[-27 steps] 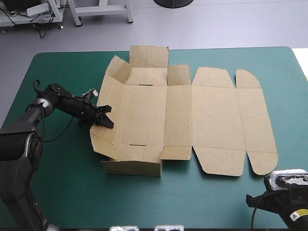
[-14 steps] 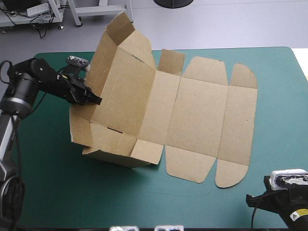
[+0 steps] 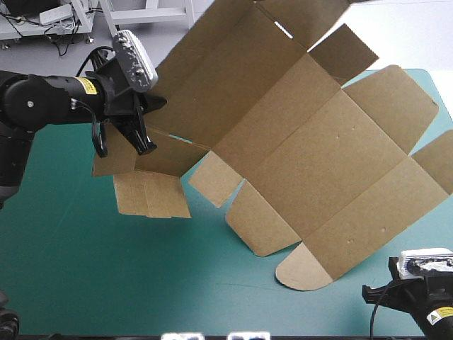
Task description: Fold the box
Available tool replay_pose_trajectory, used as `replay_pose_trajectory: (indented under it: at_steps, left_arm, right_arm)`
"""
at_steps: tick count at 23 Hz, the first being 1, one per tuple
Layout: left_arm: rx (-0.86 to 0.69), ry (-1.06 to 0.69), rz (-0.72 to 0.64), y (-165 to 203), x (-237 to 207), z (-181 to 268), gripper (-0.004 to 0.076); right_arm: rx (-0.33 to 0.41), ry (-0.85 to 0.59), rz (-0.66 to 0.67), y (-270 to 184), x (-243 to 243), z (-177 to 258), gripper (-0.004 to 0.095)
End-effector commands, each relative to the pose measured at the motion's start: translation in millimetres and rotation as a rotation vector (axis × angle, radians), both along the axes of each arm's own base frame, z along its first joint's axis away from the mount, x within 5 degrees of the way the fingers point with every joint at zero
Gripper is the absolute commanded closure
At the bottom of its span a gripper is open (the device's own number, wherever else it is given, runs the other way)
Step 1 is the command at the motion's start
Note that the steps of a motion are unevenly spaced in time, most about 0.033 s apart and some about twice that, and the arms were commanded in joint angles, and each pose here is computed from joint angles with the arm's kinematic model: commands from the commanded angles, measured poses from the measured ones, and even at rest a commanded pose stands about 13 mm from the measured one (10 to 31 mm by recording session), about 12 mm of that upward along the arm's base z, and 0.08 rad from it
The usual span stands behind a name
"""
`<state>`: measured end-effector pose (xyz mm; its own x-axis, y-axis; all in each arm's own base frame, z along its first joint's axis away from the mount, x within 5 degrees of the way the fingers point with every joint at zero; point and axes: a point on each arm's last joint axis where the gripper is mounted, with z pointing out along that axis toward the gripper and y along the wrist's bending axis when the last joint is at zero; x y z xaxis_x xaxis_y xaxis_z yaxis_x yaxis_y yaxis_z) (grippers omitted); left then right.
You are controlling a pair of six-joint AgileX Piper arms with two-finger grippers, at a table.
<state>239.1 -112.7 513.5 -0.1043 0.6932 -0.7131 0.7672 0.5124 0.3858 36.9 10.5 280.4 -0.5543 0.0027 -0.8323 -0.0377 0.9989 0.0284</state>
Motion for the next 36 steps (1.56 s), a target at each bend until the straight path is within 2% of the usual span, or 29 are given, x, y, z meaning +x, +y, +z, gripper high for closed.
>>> replay_pose_trajectory:
  at_steps: [1,7,11,16,22,27,31,36]
  left_arm:
    - [0.043,-0.191,-0.021,-7,-20,23,0.0734]
    - [0.172,-0.383,-0.130,-47,-39,29,0.0734]
    - [0.233,-0.399,-0.185,-63,-48,21,0.0734]
    - [0.466,-0.349,-0.175,-73,-48,-12,0.0734]
    - [0.504,-0.363,-0.171,-90,-35,-52,0.0734]
    - [0.475,-0.429,-0.076,-100,-19,-91,0.0734]
    - [0.527,-0.457,0.008,-101,-17,-141,0.0734]
    - [0.563,-0.540,0.003,-104,-38,-177,0.0734]
  right_arm:
    - [-0.007,-0.072,-0.004,-1,4,11,0.0913]
    - [-0.007,-0.074,-0.005,-1,4,11,0.0913]
    - [-0.007,-0.072,-0.004,-1,4,11,0.0913]
    - [-0.006,-0.069,-0.004,-1,4,11,0.0913]
    - [-0.028,-0.071,0.009,-1,4,11,0.0913]
    - [-0.027,-0.069,0.011,-1,3,12,0.0913]
    - [0.024,-0.184,-0.030,0,-4,51,0.0913]
    - [0.062,-0.241,-0.038,-2,17,117,0.0914]
